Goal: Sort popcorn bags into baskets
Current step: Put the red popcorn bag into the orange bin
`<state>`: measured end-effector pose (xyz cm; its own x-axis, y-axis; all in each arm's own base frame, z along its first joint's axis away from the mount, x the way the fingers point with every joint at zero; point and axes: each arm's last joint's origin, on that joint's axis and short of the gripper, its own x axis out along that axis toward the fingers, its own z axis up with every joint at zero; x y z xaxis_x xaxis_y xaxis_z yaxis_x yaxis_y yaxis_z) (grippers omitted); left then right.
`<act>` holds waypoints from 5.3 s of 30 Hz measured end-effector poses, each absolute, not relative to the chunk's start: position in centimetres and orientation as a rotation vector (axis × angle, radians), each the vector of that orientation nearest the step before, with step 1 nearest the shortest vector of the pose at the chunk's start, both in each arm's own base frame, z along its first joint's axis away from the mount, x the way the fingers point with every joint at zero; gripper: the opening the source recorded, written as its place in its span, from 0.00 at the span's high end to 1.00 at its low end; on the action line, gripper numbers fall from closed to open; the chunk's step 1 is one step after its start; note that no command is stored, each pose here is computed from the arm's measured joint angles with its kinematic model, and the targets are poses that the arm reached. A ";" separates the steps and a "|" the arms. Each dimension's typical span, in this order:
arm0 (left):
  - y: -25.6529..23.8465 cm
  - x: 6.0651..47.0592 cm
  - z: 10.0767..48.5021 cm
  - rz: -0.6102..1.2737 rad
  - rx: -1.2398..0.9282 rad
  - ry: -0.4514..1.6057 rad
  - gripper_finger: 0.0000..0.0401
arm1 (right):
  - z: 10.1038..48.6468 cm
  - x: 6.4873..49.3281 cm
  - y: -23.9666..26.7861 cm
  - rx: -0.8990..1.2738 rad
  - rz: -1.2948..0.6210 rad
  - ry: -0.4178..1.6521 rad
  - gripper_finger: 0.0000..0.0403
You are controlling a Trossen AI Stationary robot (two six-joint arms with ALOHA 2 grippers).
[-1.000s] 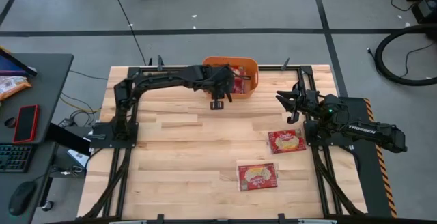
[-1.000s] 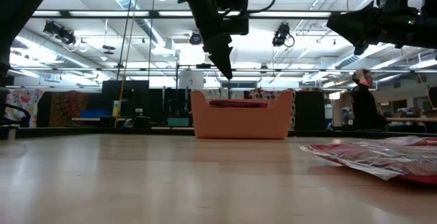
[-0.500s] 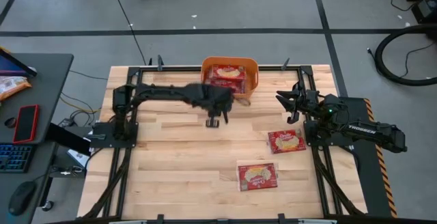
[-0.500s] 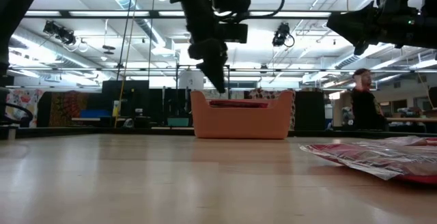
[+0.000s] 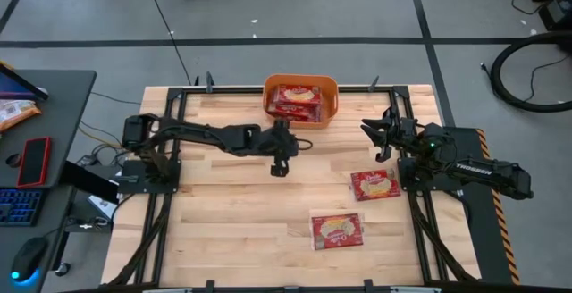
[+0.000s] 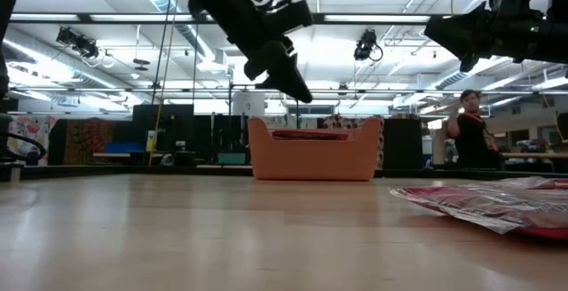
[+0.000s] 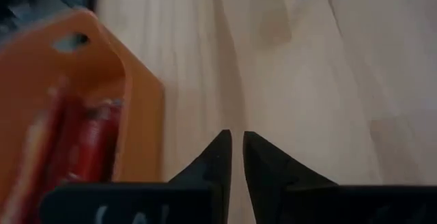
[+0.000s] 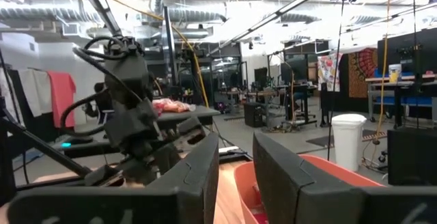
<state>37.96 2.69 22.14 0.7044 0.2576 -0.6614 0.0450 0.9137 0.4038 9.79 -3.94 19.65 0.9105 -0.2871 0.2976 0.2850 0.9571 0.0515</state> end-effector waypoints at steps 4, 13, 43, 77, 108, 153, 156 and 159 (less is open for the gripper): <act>2.6 36.9 22.0 0.125 0.463 0.693 0.89 | 19.6 9.8 -4.0 0.008 -0.297 -0.307 0.76; 3.9 33.5 23.0 0.199 0.564 0.449 0.89 | 19.6 9.8 -4.0 0.007 -0.301 -0.307 0.76; 2.4 19.9 24.1 0.291 0.316 -0.009 0.89 | 21.3 9.5 -3.9 0.241 -0.251 -0.524 0.76; 2.1 15.4 24.0 0.394 0.141 -0.014 0.89 | 22.7 17.7 -0.1 0.481 -0.334 0.646 0.79; 2.1 15.4 23.1 0.389 0.095 0.071 0.89 | 16.4 18.8 12.7 0.033 -0.484 1.786 0.51; 2.1 15.4 23.1 0.389 0.095 0.071 0.89 | 10.8 16.4 14.9 -0.274 -0.606 1.535 0.84; 2.1 15.4 23.1 0.389 0.095 0.071 0.89 | 10.7 16.7 14.7 -0.248 -0.601 1.547 0.91; 2.1 15.4 23.1 0.389 0.095 0.071 0.89 | 10.8 17.0 14.6 -0.262 -0.625 1.529 0.98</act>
<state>15.43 2.05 23.12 0.9229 0.3815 -0.0514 -0.3748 0.9210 0.1059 17.01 14.61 10.84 -0.0742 -0.5296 -0.8450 0.2143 0.8191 -0.5322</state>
